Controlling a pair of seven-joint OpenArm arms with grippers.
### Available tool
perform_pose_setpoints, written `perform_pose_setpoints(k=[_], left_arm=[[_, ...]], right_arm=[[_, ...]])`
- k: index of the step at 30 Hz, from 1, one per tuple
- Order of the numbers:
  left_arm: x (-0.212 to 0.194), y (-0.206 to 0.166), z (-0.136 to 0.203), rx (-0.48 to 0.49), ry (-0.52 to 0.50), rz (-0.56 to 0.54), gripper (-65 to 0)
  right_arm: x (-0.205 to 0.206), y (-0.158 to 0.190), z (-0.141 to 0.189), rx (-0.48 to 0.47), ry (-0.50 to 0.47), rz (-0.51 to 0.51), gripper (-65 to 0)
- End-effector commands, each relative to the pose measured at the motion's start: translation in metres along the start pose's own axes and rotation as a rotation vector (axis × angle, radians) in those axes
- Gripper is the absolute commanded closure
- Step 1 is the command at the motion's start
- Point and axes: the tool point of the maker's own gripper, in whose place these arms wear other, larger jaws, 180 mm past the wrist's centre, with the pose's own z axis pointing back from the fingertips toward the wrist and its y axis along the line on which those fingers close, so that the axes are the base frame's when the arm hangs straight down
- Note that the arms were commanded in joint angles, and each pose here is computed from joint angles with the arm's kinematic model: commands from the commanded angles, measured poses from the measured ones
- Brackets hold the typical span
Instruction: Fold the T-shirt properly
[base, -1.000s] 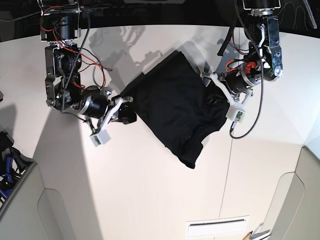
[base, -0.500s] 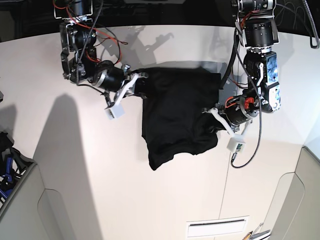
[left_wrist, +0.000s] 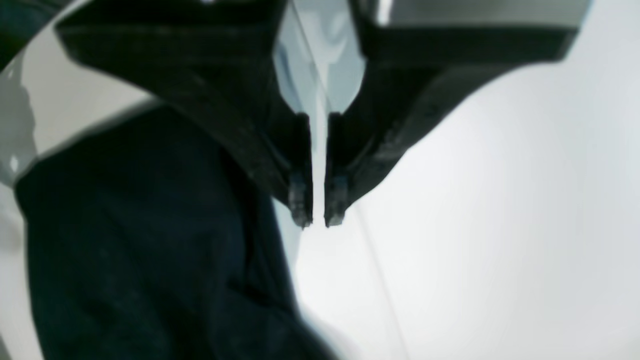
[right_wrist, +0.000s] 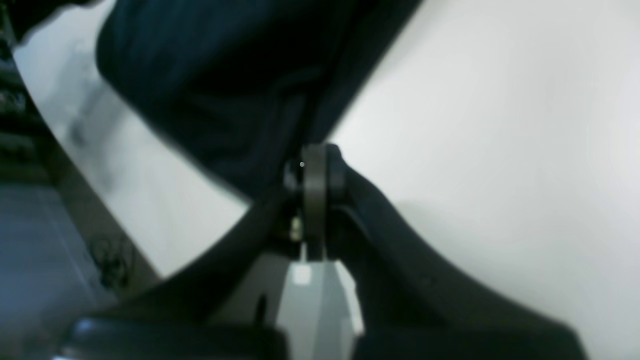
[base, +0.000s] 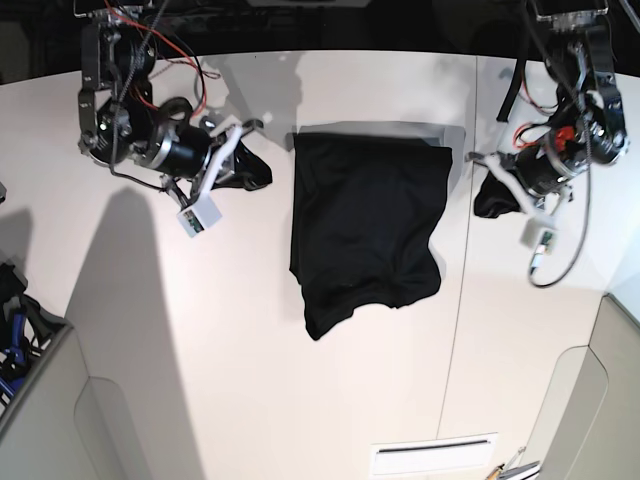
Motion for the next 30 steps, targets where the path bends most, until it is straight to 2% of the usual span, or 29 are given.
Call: perform_pose_setpoints(k=[1, 7, 11, 16, 20, 23, 26, 30], left_arm=[[0.008, 0.0, 0.016, 0.01, -0.038, -0.026, -5.3], [-0.039, -0.006, 0.09, 0.098, 0.058, -0.06, -5.3], [-0.083, -0.018, 0.122, 0.106, 0.2, -0.052, -5.3], [-0.147, -0.035, 0.158, 0.095, 0.391, 0.024, -5.3], [-0.187, -0.044, 0.184, 0.126, 0.513, 0.074, -5.3], [-0.219, -0.039, 0.201, 0.153, 0.593, 0.118, -5.3], [-0.262, -0.033, 0.219, 0.175, 0.696, 0.208, -5.4], [-0.305, -0.03, 0.234, 0.143, 0.761, 0.255, -5.4]], right_arm=[[0.008, 0.004, 0.01, 0.014, -0.032, 0.03, 0.0], [-0.049, 0.024, 0.045, 0.057, 0.075, 0.019, 0.0], [-0.087, 0.03, 0.06, 0.074, 0.177, -0.007, 0.0], [-0.143, 0.031, 0.088, 0.068, 0.351, -0.028, 0.0], [-0.179, 0.031, 0.114, 0.065, 0.473, -0.032, 0.0], [-0.2, 0.033, 0.13, 0.067, 0.544, -0.044, 0.0], [-0.219, 0.034, 0.145, 0.07, 0.618, -0.047, 0.0], [-0.243, 0.031, 0.172, 0.07, 0.757, -0.032, 0.0]])
